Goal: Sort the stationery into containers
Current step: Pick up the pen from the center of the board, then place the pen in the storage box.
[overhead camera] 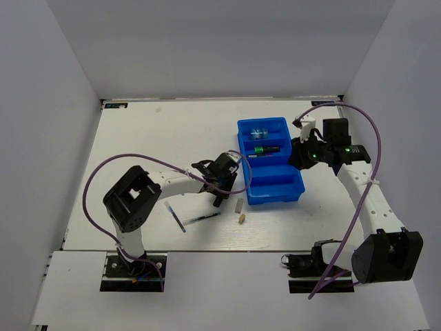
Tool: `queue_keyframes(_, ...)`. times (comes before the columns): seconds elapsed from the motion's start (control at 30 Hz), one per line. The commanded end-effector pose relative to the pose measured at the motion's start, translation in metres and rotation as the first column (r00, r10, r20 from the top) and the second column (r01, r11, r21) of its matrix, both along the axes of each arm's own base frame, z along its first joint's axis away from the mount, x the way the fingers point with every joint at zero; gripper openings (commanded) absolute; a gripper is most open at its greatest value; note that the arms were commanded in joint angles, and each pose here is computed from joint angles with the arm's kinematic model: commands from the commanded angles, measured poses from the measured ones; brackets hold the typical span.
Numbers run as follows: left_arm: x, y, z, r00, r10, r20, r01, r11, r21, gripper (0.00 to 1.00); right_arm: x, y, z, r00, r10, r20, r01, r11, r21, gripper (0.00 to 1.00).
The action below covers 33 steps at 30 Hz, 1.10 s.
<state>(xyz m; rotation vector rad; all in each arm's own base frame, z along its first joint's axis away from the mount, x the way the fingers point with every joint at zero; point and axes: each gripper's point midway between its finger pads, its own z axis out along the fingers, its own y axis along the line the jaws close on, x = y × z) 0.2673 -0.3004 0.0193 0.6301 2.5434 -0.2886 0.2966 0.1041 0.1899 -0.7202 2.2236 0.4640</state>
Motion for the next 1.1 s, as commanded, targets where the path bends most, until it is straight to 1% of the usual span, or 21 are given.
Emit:
queue_keyframes(0.0,-0.006,0.002,-0.012,1.0,-0.005,-0.012,0.005,0.999,0.039,0.42,-0.003,0.004,0.003,1.0,-0.005,0.003,0.004,0.998,0.058,0.35)
queue_keyframes(0.07,-0.006,0.009,-0.016,1.0,0.005,-0.012,-0.004,0.998,0.066,0.36,-0.006,0.003,0.0,1.0,-0.01,-0.008,0.011,0.997,0.07,0.35)
queue_keyframes(0.13,-0.008,0.014,-0.019,1.0,0.008,-0.012,-0.007,0.996,0.083,0.22,-0.008,0.001,0.001,1.0,-0.018,-0.003,0.018,0.997,0.079,0.35)
queue_keyframes(0.23,-0.003,0.021,-0.013,1.0,0.013,0.005,-0.014,0.994,0.104,0.07,-0.01,-0.002,-0.003,1.0,-0.023,-0.01,0.024,0.996,0.086,0.41)
queue_keyframes(0.27,-0.002,0.021,-0.004,1.0,0.014,0.017,-0.015,0.996,0.092,0.06,-0.013,-0.002,-0.004,1.0,-0.021,-0.014,0.022,0.996,0.087,0.59)
queue_keyframes(0.33,0.009,0.022,0.012,0.999,0.015,0.05,-0.019,0.996,0.082,0.04,-0.015,-0.004,-0.006,0.999,-0.026,-0.022,0.028,0.996,0.088,0.9)
queue_keyframes(0.4,0.021,0.021,0.043,0.995,0.016,0.103,-0.021,0.998,0.051,0.03,-0.017,-0.005,-0.007,0.999,-0.027,-0.018,0.029,0.995,0.091,0.9)
queue_keyframes(0.43,0.028,0.015,0.062,0.991,0.013,0.137,-0.016,1.0,0.02,0.01,-0.019,-0.006,-0.008,1.0,-0.025,-0.018,0.027,0.995,0.093,0.83)
queue_keyframes(0.47,0.036,0.011,0.08,0.986,0.001,0.165,-0.002,1.0,0.007,0.0,-0.02,-0.006,-0.007,1.0,-0.021,-0.008,0.021,0.994,0.103,0.55)
queue_keyframes(0.57,0.052,0.004,0.129,0.97,-0.036,0.241,0.035,0.999,0.009,0.0,-0.023,-0.006,-0.014,0.999,-0.033,-0.017,0.035,0.993,0.117,0.09)
queue_keyframes(0.6,0.055,0.002,0.131,0.967,-0.061,0.248,0.055,0.998,0.028,0.0,-0.026,-0.006,-0.021,0.999,-0.034,-0.032,0.038,0.992,0.117,0.08)
queue_keyframes(0.63,0.068,-0.01,0.161,0.949,-0.08,0.305,0.084,0.996,0.0,0.0,-0.027,-0.007,-0.022,0.999,-0.042,-0.035,0.046,0.991,0.123,0.08)
queue_keyframes(0.67,0.068,-0.012,0.154,0.95,-0.125,0.287,0.119,0.992,0.039,0.0,-0.026,-0.007,-0.025,0.999,-0.04,-0.03,0.044,0.991,0.123,0.08)
queue_keyframes(0.7,0.071,-0.017,0.155,0.949,-0.128,0.287,0.124,0.992,0.033,0.0,-0.027,-0.007,-0.028,0.998,-0.045,-0.037,0.049,0.991,0.124,0.08)
queue_keyframes(0.73,0.07,-0.025,0.158,0.937,-0.201,0.285,0.198,0.979,0.038,0.0,-0.028,-0.008,-0.029,0.998,-0.048,-0.034,0.052,0.991,0.124,0.08)
queue_keyframes(0.77,0.079,-0.037,0.18,0.915,-0.225,0.335,0.233,0.972,0.018,0.0,-0.027,-0.009,-0.033,0.998,-0.057,-0.036,0.061,0.99,0.126,0.08)
queue_keyframes(0.8,0.084,-0.042,0.178,0.909,-0.244,0.338,0.251,0.968,0.023,0.0,-0.026,-0.011,-0.032,0.997,-0.075,-0.022,0.077,0.989,0.125,0.03)
queue_keyframes(0.83,0.085,-0.056,0.18,0.883,-0.314,0.35,0.327,0.945,0.022,0.0,-0.027,-0.014,-0.041,0.995,-0.09,-0.034,0.093,0.988,0.121,0.0)
queue_keyframes(0.87,0.089,-0.064,0.181,0.87,-0.337,0.359,0.354,0.935,0.019,0.0,-0.025,-0.015,-0.041,0.995,-0.099,-0.02,0.101,0.988,0.119,0.0)
queue_keyframes(0.9,0.095,-0.075,0.184,0.833,-0.394,0.388,0.415,0.909,0.033,0.0,-0.025,-0.018,-0.042,0.992,-0.125,-0.014,0.126,0.986,0.114,0.0)
queue_keyframes(1.07,0.104,-0.111,0.172,0.743,-0.506,0.438,0.56,0.829,0.009,0.0,-0.022,-0.029,-0.041,0.985,-0.173,0.007,0.17,0.978,0.123,0.0)
